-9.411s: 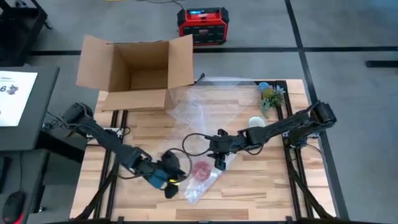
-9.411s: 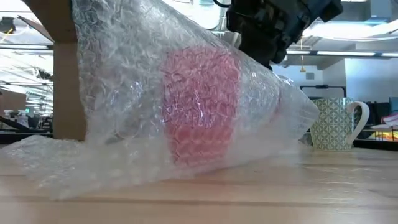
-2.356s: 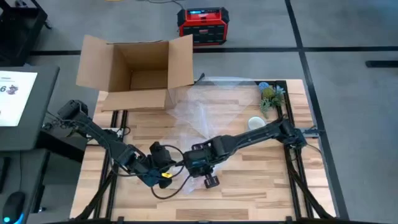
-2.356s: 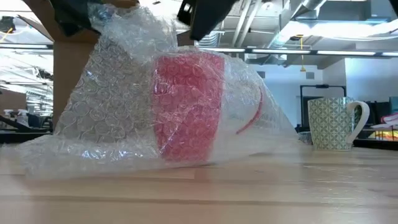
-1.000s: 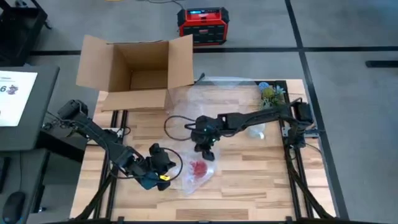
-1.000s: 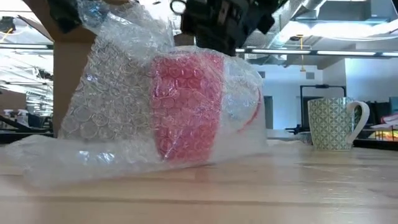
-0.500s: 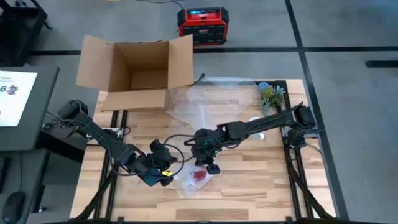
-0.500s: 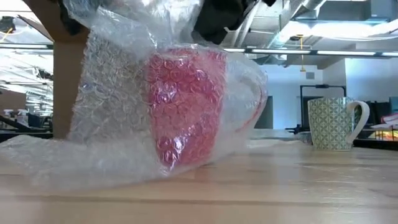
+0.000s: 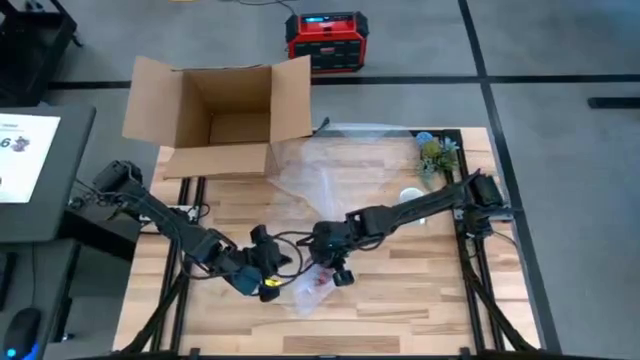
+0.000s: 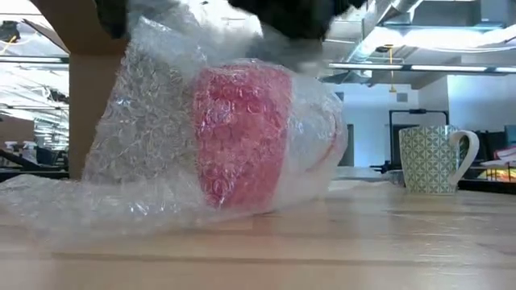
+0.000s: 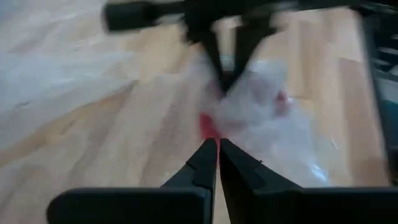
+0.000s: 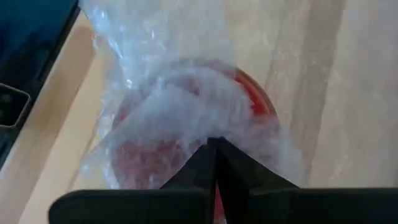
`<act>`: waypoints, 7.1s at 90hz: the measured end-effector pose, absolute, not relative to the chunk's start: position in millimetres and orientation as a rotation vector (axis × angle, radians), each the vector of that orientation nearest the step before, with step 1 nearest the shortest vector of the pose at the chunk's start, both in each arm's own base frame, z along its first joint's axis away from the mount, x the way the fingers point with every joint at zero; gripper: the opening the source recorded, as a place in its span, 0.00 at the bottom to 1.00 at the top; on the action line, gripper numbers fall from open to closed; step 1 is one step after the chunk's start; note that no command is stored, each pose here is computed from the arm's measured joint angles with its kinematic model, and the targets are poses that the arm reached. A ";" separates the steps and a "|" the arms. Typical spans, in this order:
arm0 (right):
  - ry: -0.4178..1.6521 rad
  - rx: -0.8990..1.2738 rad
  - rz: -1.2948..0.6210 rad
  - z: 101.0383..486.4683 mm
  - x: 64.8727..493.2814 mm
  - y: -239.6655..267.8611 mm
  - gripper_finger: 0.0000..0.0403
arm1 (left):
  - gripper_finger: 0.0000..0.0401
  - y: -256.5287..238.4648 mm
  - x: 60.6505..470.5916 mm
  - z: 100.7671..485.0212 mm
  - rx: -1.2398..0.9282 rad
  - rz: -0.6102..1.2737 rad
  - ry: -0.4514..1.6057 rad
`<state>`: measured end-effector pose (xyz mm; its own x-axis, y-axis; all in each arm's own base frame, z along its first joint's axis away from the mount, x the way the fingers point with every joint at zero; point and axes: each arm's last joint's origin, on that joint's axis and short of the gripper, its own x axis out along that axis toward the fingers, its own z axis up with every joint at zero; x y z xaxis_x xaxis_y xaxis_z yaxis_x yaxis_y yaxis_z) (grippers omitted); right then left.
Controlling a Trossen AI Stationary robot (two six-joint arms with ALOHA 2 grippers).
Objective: Wrap mug
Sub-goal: Wrap the red mug with bubble wrap
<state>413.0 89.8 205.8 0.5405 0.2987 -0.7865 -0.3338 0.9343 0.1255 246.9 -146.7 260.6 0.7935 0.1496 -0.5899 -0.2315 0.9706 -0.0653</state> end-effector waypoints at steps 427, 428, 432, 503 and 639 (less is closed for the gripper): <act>0.965 -0.088 0.264 222.2 400.2 112.8 0.00 | 0.00 -143.3 270.9 243.0 -0.127 0.110 0.595; 0.964 -0.091 0.265 220.9 401.2 112.9 0.00 | 0.00 -143.4 271.1 243.2 -0.126 0.108 0.593; 0.969 -0.107 0.273 216.4 403.4 113.2 0.00 | 0.00 -144.5 271.5 244.2 -0.120 0.093 0.584; 0.948 -0.145 0.342 231.5 415.7 129.3 0.00 | 0.00 -148.3 304.0 199.0 -0.095 0.002 0.669; 1.160 -0.179 0.386 189.3 462.3 124.9 0.00 | 0.00 -154.2 256.3 199.5 -0.139 0.120 0.944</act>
